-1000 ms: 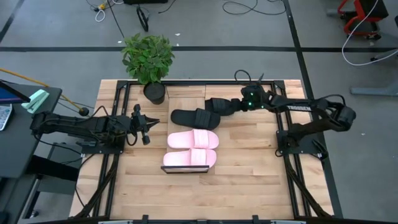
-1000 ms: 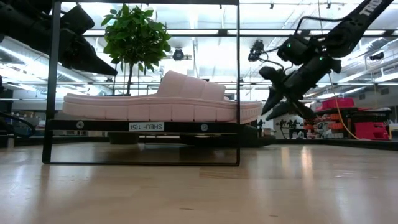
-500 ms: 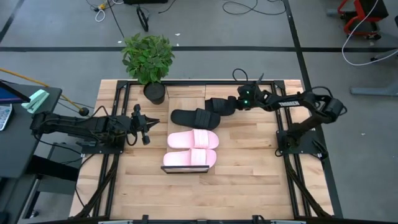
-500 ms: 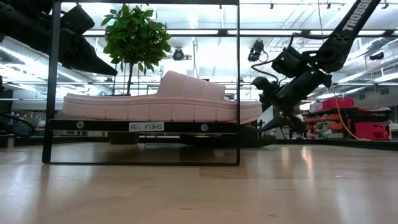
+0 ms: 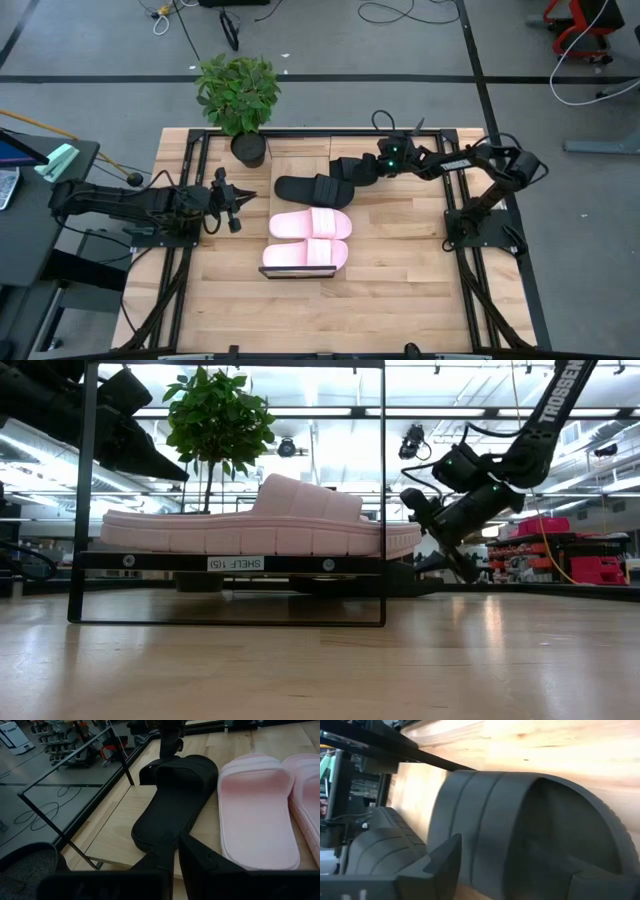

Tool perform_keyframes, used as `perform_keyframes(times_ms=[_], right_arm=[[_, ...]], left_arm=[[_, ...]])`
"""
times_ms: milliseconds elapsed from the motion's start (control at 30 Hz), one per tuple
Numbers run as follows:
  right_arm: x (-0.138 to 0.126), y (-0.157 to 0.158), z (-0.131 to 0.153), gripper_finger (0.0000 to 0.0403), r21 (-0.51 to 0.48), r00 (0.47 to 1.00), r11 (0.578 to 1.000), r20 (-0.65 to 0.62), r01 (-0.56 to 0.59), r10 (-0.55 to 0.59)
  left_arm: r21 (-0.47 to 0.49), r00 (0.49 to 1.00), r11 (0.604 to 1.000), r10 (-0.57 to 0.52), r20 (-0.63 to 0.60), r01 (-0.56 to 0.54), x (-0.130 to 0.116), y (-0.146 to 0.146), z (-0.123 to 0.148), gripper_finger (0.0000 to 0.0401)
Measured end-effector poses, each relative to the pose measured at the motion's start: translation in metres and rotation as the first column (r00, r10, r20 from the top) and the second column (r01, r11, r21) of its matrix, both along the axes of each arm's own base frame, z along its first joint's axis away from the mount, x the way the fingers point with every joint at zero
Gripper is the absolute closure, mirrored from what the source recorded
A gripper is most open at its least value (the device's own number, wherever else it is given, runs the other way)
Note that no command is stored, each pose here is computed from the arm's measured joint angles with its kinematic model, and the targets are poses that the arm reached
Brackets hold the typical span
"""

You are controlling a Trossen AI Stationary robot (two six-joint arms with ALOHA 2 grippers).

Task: Pick and place slides into the shelf
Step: Put the black slipper on the shelf

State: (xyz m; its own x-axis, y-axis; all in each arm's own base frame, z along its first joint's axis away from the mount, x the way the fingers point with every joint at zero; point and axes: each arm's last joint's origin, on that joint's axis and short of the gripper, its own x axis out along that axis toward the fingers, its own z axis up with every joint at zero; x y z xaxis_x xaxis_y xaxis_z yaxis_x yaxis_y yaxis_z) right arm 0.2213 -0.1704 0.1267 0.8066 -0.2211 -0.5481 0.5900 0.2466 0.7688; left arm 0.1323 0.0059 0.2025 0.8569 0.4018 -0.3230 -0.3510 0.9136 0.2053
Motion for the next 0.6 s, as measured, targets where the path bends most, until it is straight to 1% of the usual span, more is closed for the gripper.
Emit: perform_keyframes(times_ms=[167, 333, 467, 600], right_arm=[[0.0019, -0.0013, -0.0028, 0.0207, -0.01, 1.0, 1.0, 0.009, 0.002, -0.002], [0.0043, -0.0032, -0.0041, 0.0244, -0.031, 0.999, 1.0, 0.032, -0.001, 0.002], [0.0047, -0.0038, -0.0054, 0.0296, -0.066, 0.999, 0.998, 0.023, -0.022, 0.024], [0.005, -0.004, -0.0051, 0.0379, -0.102, 0.998, 0.994, 0.016, -0.051, 0.053]], left_arm=[[0.0, 1.0, 1.0, 0.0, 0.0, 0.0, 0.0, 0.0, 0.0, 0.037], [0.0, 1.0, 1.0, 0.0, 0.0, 0.0, 0.0, 0.0, 0.0, 0.0363], [0.0, 1.0, 1.0, 0.0, 0.0, 0.0, 0.0, 0.0, 0.0, 0.0363], [0.0, 1.0, 1.0, 0.0, 0.0, 0.0, 0.0, 0.0, 0.0, 0.0369]])
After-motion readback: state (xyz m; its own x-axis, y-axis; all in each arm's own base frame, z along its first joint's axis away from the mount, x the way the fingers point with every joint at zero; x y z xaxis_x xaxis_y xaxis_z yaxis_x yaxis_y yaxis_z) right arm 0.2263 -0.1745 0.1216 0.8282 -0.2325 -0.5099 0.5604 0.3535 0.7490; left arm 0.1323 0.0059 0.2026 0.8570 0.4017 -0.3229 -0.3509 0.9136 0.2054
